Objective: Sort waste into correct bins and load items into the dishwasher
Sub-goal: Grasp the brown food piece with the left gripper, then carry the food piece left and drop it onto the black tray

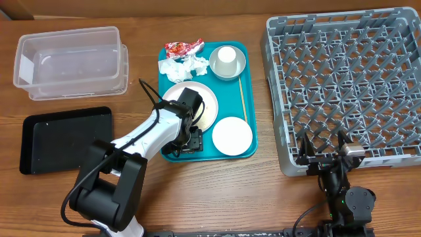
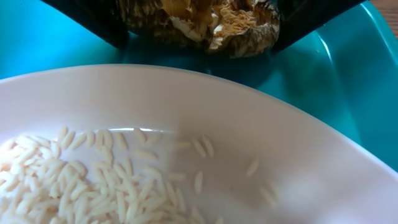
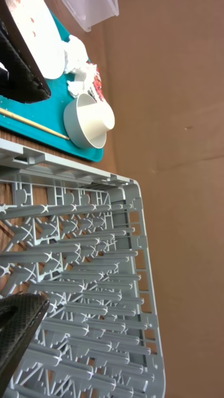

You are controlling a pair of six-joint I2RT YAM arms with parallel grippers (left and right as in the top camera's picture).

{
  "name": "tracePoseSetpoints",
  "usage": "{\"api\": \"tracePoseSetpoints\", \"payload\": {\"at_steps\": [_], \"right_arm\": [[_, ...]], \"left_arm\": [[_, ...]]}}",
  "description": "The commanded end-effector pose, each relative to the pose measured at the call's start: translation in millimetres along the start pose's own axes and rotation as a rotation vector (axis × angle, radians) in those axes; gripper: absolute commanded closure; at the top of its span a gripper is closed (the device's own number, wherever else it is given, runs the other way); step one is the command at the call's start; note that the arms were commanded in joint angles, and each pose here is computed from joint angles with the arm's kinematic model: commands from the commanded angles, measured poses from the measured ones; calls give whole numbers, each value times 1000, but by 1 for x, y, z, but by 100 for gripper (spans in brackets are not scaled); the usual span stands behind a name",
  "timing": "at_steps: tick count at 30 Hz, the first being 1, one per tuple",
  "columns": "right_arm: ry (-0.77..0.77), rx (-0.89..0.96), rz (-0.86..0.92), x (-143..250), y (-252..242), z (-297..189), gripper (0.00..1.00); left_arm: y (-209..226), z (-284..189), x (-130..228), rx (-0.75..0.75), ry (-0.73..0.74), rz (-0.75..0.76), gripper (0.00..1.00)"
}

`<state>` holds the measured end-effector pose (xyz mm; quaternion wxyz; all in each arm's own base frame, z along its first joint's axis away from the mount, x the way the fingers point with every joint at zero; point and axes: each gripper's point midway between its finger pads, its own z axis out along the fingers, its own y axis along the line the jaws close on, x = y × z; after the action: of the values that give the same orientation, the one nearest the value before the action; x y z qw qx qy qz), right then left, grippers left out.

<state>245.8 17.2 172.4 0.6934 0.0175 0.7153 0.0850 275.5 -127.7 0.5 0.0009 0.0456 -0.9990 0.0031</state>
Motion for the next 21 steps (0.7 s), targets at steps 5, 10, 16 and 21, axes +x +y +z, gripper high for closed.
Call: {"api": "tracePoseSetpoints", "payload": {"at_steps": [5, 10, 16, 21], "right_arm": [[-6, 12, -3, 1, -3, 0, 0], [-6, 12, -3, 1, -3, 0, 0], [-6, 12, -3, 1, -3, 0, 0], [-6, 12, -3, 1, -3, 0, 0]], "left_arm": [[-3, 0, -1, -5, 29, 3, 31], [-6, -12, -5, -10, 36, 3, 32], [-4, -29, -13, -29, 33, -4, 31], [18, -53, -28, -84, 21, -55, 32]]}}
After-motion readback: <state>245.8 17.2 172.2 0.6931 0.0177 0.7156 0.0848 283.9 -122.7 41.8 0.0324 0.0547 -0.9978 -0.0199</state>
